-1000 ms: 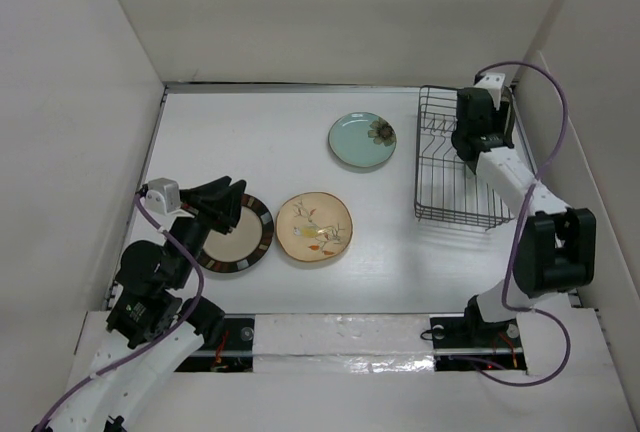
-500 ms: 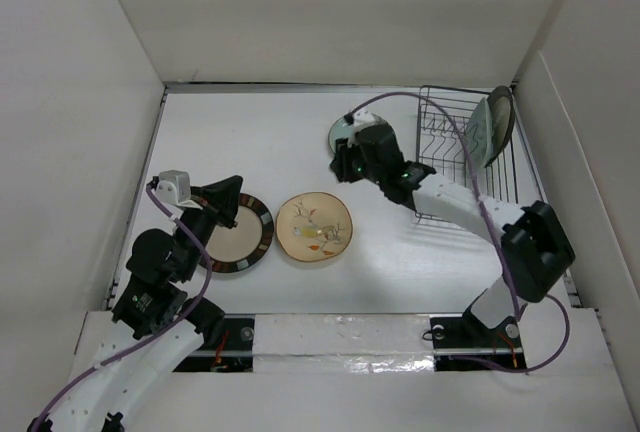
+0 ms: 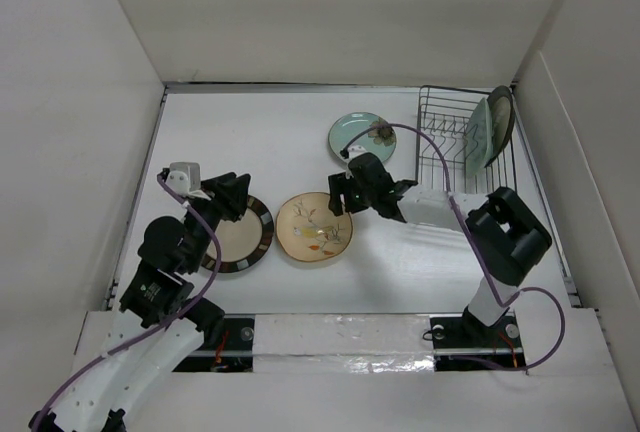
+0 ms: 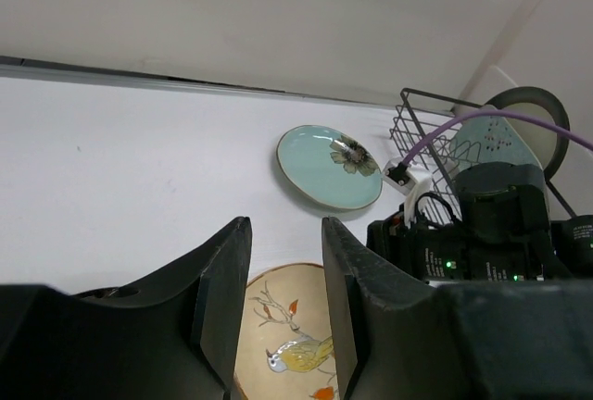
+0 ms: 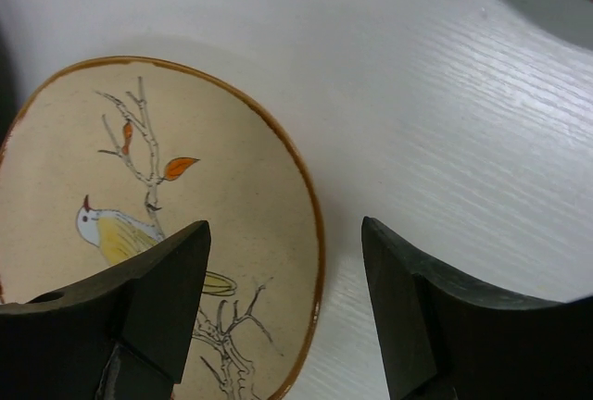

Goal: Load the plates into the dish rack

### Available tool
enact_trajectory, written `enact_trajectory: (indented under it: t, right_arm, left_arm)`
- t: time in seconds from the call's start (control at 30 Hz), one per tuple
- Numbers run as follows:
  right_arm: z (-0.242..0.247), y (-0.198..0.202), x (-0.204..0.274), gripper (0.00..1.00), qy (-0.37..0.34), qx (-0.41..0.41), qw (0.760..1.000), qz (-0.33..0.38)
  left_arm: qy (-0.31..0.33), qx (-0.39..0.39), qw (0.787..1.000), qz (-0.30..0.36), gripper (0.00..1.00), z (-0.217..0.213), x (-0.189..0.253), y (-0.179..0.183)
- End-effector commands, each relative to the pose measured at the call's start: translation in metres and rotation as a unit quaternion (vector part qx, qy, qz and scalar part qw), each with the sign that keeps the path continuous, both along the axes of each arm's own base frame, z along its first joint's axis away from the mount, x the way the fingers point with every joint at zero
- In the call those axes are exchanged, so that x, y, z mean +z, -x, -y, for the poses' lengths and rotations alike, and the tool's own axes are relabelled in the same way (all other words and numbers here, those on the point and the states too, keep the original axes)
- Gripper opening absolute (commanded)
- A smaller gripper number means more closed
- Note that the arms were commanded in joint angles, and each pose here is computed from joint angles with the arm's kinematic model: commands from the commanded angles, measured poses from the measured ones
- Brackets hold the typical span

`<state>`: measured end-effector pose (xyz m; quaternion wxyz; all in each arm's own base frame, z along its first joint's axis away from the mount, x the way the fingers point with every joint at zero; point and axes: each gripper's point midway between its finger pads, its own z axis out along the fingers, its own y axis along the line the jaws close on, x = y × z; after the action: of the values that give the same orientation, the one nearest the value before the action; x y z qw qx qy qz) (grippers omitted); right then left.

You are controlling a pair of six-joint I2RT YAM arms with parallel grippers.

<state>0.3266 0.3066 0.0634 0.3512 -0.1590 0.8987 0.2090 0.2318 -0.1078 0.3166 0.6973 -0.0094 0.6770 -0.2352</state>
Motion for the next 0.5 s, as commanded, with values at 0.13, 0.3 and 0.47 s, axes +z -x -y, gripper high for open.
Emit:
enact_trajectory:
  t: [0.13,0.3,0.47]
  right_arm:
    - [0.007,-0.003,-0.021,0.69,-0.020,0.001,1.000,-0.020]
    - [-0.003,0.015,-0.031,0.57,-0.058,0.051,0.996,-0.054]
    - [0.000,0.028,-0.051,0.43,-0.072,0.070,0.990,-0.102]
  left_arm:
    - [-0.004,0.011,1.000,0.014,0.34,-0.001,0.010,-0.008]
    - [-0.013,0.015,1.000,0.005,0.34,0.000,0.005,-0.012]
    - [-0.014,0.023,1.000,0.005,0.34,-0.003,0.005,-0.013]
